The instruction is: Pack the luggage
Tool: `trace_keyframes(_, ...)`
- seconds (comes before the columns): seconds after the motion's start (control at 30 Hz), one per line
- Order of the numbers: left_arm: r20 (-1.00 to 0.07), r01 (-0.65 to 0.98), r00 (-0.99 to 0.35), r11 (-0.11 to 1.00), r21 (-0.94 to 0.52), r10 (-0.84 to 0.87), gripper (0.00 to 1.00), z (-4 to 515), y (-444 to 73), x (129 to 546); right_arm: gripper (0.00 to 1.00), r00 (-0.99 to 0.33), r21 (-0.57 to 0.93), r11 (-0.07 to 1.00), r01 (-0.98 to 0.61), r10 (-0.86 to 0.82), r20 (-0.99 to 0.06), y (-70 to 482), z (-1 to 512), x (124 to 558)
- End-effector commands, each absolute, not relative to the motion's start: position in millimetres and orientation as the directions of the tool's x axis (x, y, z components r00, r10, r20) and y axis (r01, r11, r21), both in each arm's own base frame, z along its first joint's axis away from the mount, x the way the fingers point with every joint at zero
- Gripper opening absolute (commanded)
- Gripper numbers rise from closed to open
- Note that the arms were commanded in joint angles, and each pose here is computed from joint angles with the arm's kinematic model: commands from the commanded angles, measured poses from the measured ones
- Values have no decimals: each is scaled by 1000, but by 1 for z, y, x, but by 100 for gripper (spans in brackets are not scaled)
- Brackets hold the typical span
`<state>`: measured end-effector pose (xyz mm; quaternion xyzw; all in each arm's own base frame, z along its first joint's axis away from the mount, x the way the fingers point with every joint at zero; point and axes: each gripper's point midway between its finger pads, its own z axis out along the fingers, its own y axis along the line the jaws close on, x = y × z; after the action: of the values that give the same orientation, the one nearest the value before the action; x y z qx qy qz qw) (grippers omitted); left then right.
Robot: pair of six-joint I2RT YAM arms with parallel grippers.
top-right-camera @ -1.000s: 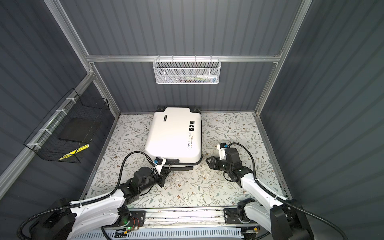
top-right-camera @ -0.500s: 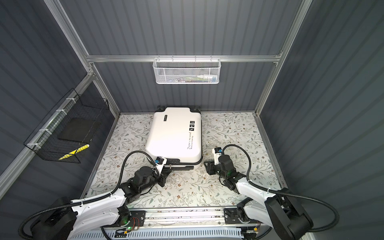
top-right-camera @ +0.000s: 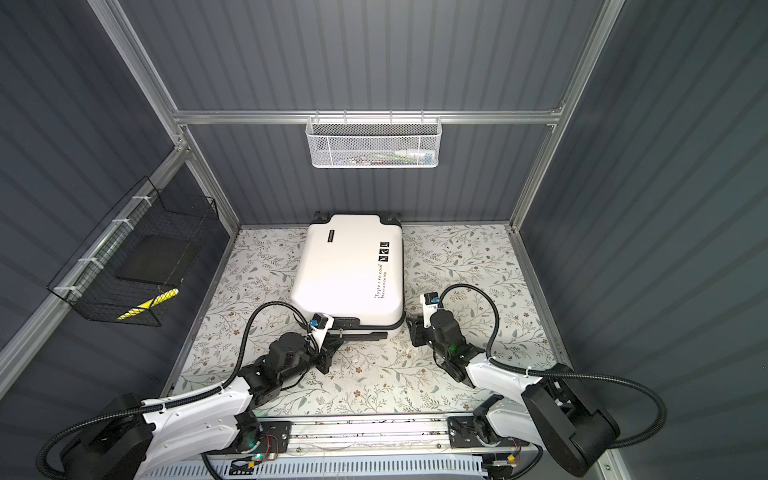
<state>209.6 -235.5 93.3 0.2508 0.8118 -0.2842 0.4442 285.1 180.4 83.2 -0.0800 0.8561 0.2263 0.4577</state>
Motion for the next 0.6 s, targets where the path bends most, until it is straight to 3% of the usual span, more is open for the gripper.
trace_keyframes(0.0, -910, 713, -405, 656, -250, 93, 0, 132, -254, 213, 40, -519, 286, 887, -363, 63, -852, 185, 98, 294)
trace_keyframes(0.57, -909, 713, -406, 654, -252, 93, 0, 133, -255, 213, 32, -501, 241, 881, -407, 5, -866, 200, 103, 299)
